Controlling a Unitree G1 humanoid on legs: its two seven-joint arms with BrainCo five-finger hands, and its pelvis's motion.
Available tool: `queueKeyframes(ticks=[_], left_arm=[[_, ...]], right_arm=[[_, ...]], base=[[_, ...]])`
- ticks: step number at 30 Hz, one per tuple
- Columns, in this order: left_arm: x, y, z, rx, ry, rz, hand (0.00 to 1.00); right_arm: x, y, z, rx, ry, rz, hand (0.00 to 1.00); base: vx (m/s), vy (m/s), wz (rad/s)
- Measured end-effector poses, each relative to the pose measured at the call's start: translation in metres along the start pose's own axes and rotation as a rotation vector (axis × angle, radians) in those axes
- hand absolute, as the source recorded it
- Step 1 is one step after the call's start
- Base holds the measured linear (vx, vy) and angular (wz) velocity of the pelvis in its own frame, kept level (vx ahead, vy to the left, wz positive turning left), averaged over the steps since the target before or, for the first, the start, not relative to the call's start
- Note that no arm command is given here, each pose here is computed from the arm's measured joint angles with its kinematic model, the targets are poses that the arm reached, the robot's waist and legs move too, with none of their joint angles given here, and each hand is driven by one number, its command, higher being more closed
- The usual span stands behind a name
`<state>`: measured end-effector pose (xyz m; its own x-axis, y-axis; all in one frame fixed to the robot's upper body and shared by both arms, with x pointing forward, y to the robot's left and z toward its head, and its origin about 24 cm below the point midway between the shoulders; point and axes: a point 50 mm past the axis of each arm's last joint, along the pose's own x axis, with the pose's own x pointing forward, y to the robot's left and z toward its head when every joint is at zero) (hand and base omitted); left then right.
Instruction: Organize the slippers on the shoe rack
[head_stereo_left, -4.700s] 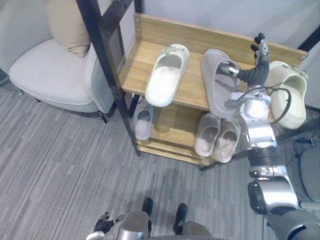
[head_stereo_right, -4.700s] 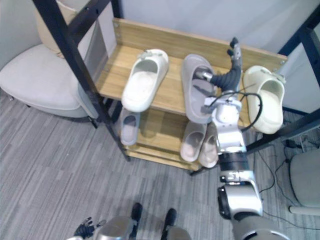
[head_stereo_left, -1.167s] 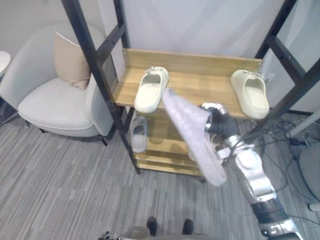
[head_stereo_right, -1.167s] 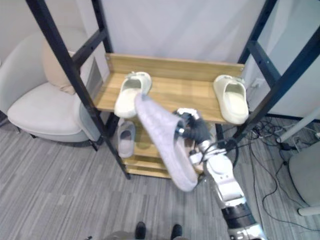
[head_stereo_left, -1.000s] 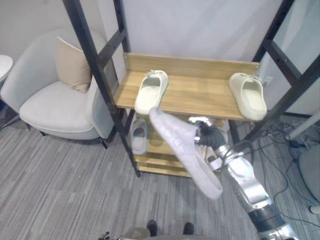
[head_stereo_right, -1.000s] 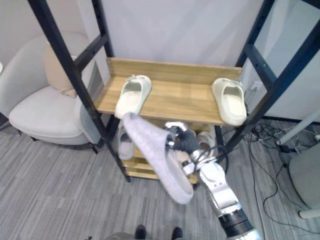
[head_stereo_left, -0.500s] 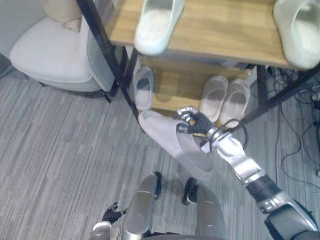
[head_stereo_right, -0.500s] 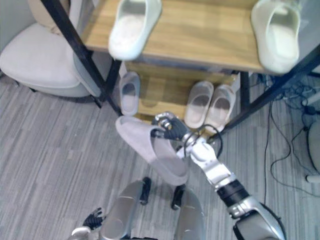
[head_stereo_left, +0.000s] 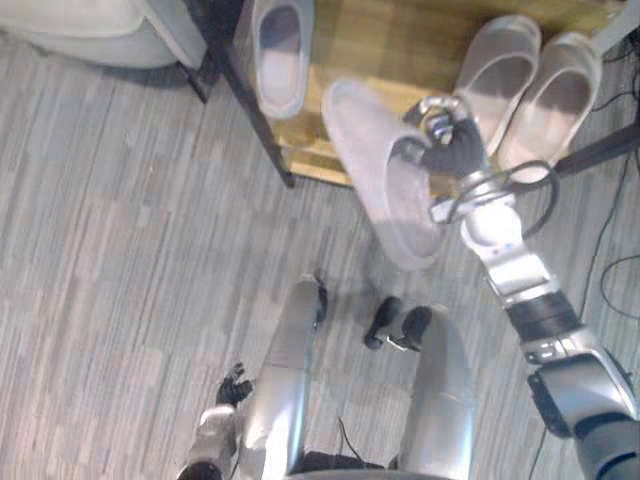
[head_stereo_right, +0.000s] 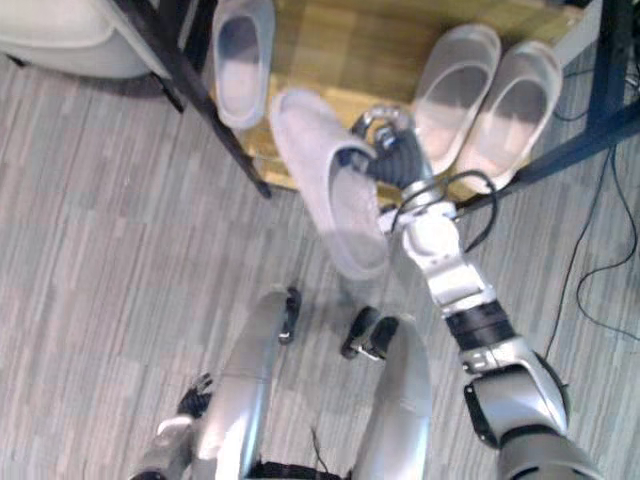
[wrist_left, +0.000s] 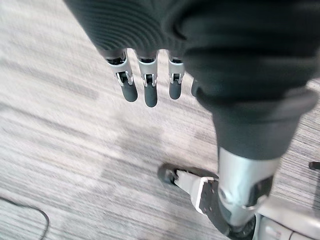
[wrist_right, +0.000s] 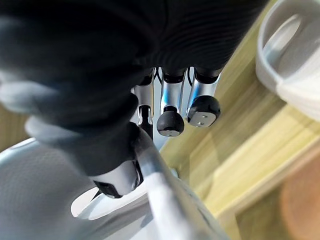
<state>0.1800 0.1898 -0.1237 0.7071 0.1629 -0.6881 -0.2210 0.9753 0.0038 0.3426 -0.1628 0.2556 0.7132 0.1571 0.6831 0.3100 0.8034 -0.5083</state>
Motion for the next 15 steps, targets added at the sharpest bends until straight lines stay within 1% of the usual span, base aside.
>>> queueKeyframes(ticks=[1,3,8,11,15], left_arm=[[0.0,0.0,0.002,-0.007,-0.005,0.003,0.0],[0.001,-0.001,0.006,-0.027,-0.025,0.011,0.0],[0.001,-0.004,0.016,-0.047,-0.074,0.011,0.0],[0.001,-0.004,0.02,-0.068,-0.091,0.019,0.0],[0.001,-0.005,0.023,-0.064,-0.104,0.029,0.0]], right_arm=[[0.002,-0.003,0.001,-0.01,-0.003,-0.023,1.0],[0.013,-0.015,0.003,0.0,0.016,-0.128,1.0],[0.035,-0.029,0.001,-0.036,0.069,-0.246,1.0],[0.051,-0.032,0.002,-0.035,0.105,-0.286,1.0],[0.062,-0.029,-0.002,-0.037,0.166,-0.312,1.0]], base=[[-0.05,-0.01,0.02],[-0.03,-0.015,0.05],[-0.02,-0.014,0.12],[-0.03,-0.013,0.16],[-0.02,-0.007,0.12]])
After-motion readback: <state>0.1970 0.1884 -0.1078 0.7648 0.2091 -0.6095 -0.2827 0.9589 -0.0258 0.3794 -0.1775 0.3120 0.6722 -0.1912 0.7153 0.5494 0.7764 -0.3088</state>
